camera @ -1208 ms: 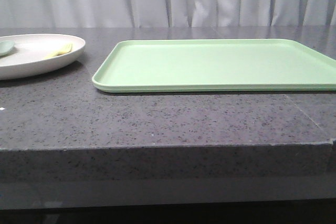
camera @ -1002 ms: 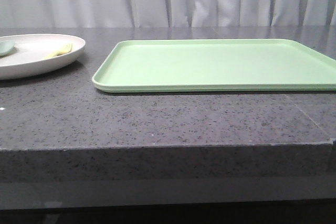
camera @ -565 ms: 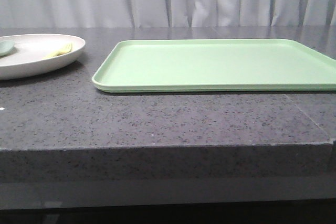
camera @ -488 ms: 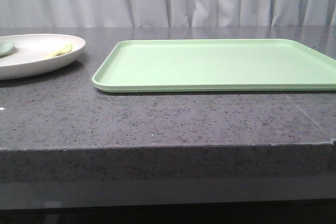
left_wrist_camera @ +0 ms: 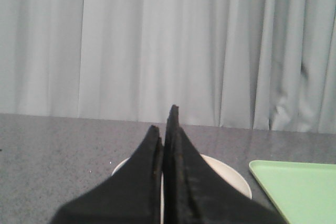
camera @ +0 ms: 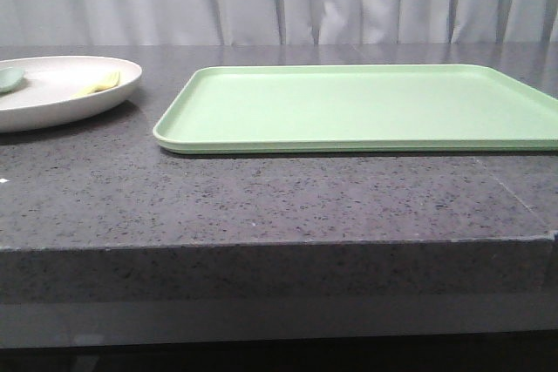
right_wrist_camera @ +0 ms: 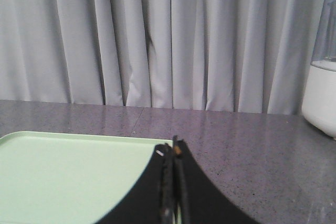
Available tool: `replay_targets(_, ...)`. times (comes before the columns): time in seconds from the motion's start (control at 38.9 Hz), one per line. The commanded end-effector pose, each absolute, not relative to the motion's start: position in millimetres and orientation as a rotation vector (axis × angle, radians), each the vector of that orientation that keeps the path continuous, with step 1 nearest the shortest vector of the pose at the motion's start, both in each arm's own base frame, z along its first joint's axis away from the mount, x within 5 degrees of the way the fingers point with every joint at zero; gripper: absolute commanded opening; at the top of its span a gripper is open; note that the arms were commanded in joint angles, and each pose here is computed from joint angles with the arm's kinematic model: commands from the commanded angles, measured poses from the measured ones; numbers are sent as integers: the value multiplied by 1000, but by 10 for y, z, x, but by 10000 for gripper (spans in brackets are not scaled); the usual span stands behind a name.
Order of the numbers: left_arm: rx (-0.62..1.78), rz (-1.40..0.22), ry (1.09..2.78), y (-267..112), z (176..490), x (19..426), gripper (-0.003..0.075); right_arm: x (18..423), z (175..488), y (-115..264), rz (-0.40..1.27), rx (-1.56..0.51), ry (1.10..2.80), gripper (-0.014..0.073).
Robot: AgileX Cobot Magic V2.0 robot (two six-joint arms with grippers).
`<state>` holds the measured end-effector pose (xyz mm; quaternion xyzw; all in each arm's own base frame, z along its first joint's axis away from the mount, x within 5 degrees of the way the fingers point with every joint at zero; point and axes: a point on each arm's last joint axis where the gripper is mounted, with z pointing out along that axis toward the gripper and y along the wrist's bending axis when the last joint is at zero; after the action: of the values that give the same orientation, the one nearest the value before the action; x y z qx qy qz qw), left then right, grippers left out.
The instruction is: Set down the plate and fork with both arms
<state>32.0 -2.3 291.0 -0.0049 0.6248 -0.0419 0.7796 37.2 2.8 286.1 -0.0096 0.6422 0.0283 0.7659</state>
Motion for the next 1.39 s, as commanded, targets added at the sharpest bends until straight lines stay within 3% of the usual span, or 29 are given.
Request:
replay_targets(0.0, -2, -77, 1299, -19, 3305, 210, -18, 378, 3182, 28, 52, -25, 1390, -102)
replay_targets(0.26, 8, -78, 1481, -35, 3722, 436, -18, 654, 3559, 44, 56, -33, 1519, -102)
replay_targets(0.57, 4, -84, 1631, -48, 3633, 776, -18, 869, 3527, 48, 54, -30, 1577, -102)
replay_targets(1.0, 3, -84, 1646, -49, 3621, 811, -17, 870, 3519, 48, 55, -30, 1584, -101)
replay_targets(1.08, 3, -84, 1643, -49, 3623, 811, -6, 874, 3506, 48, 55, -30, 1586, -67)
replay_targets(1.13, 5, -79, 1632, -47, 3633, 812, 49, 875, 3506, 48, 54, -29, 1582, 21)
replay_targets(1.16, 9, -69, 1628, -43, 3637, 813, 116, 875, 3506, 48, 54, -29, 1582, 104)
replay_targets(1.26, 34, -17, 1606, -26, 3656, 814, 480, 875, 3506, 48, 54, -29, 1582, 436)
replay_targets(1.36, 38, -8, 1576, -24, 3683, 815, 625, 875, 3505, 48, 54, -29, 1583, 523)
